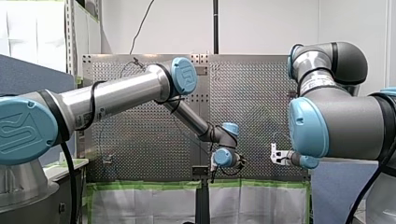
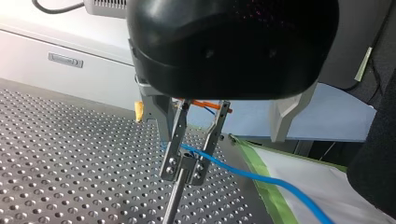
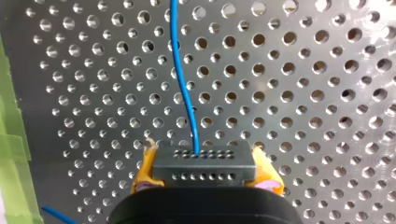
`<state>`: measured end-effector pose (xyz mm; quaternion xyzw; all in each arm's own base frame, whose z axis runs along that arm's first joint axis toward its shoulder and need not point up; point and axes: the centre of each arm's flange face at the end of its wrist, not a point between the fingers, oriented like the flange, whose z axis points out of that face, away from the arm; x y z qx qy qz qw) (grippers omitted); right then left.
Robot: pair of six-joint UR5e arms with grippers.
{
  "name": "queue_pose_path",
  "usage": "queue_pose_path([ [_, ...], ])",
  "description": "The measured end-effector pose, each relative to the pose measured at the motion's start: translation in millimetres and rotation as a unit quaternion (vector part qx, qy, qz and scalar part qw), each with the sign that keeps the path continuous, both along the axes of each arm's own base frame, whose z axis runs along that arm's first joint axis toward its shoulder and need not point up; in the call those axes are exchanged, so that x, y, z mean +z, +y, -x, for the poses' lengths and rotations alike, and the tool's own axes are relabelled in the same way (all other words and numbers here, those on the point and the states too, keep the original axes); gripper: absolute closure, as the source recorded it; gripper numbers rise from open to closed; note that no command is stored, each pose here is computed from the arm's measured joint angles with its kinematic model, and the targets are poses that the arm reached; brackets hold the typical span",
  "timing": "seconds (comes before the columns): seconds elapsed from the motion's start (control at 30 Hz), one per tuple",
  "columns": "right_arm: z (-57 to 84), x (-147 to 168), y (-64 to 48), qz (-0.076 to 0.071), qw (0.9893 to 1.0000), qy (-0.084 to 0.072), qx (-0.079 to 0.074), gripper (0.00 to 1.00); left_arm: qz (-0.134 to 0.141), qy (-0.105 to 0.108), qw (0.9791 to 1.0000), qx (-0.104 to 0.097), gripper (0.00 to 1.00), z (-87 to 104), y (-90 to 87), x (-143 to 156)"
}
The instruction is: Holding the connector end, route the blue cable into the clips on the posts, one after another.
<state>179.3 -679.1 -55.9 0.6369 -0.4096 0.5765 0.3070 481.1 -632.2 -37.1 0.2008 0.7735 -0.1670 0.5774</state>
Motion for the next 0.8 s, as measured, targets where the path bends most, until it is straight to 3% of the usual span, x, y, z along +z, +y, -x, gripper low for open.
queue_pose_path([
  [0.57, 0.3, -0.6, -0.1, 0.000, 1.0000, -0.001, 0.000, 1.00, 0.004, -0.005, 0.9999, -0.014, 0.00, 10.8, -11.0, 4.9],
  [0.8, 0.9, -0.6, -0.3, 0.000, 1.0000, -0.001, -0.001, 1.00, 0.009, -0.015, 0.9998, -0.012, 0.00, 17.3, -12.4, 30.4],
])
